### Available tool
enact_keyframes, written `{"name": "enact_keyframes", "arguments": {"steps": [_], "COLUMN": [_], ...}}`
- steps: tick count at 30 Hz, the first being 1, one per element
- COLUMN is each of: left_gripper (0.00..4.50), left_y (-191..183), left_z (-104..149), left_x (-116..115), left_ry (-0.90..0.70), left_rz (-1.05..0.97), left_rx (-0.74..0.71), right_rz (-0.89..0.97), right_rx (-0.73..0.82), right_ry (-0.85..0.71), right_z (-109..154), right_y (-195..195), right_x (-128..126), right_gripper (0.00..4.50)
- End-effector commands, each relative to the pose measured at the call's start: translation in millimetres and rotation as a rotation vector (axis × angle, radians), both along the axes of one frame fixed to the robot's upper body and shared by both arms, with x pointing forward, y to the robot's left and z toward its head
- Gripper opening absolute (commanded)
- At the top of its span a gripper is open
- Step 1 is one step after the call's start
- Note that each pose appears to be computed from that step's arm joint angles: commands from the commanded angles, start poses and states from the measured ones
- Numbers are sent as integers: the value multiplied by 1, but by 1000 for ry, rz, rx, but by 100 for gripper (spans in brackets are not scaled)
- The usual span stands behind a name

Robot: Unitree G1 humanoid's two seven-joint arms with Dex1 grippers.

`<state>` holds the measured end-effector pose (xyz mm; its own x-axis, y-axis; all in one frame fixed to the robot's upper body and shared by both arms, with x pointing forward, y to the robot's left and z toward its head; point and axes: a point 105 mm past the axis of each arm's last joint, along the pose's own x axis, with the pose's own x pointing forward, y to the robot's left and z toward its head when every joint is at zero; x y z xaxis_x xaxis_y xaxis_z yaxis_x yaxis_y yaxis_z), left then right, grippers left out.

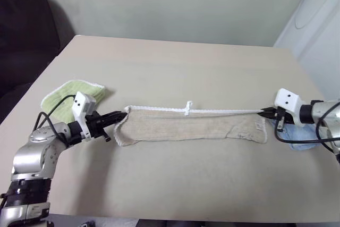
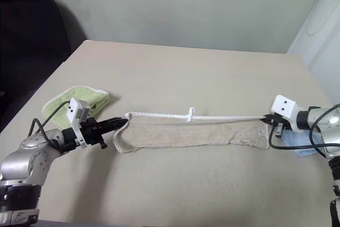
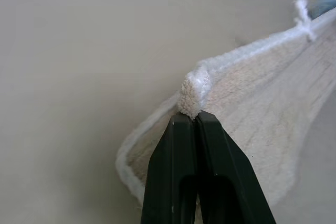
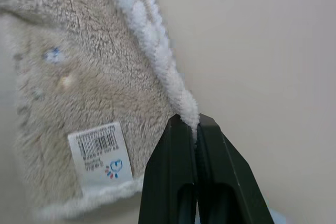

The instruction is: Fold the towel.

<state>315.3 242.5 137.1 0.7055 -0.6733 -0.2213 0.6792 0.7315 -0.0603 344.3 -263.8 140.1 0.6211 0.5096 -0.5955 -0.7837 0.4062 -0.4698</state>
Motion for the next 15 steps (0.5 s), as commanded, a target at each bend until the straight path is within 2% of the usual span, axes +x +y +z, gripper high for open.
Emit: {"name": "enact_keyframes", "arguments": {"steps": [1,13,15], "left_gripper": [5,5,50], "left_y": [4,3,3], "left_z": [-1,-16,-17], "left_x": [5,12,11], "left_ry": [-26,-21,-17], "left_rz": [4,5,0], "left_rx": [69,116,111], "right_rz": [-16,-19,-15], "right_rx": [-38,-62,-64], "right_ry": [-39,-52,-45], "right_z": [2,-8,-10], "right_y": [-2,5,4], "right_x": [10,30,30], "right_gripper": [0,0,0]}}
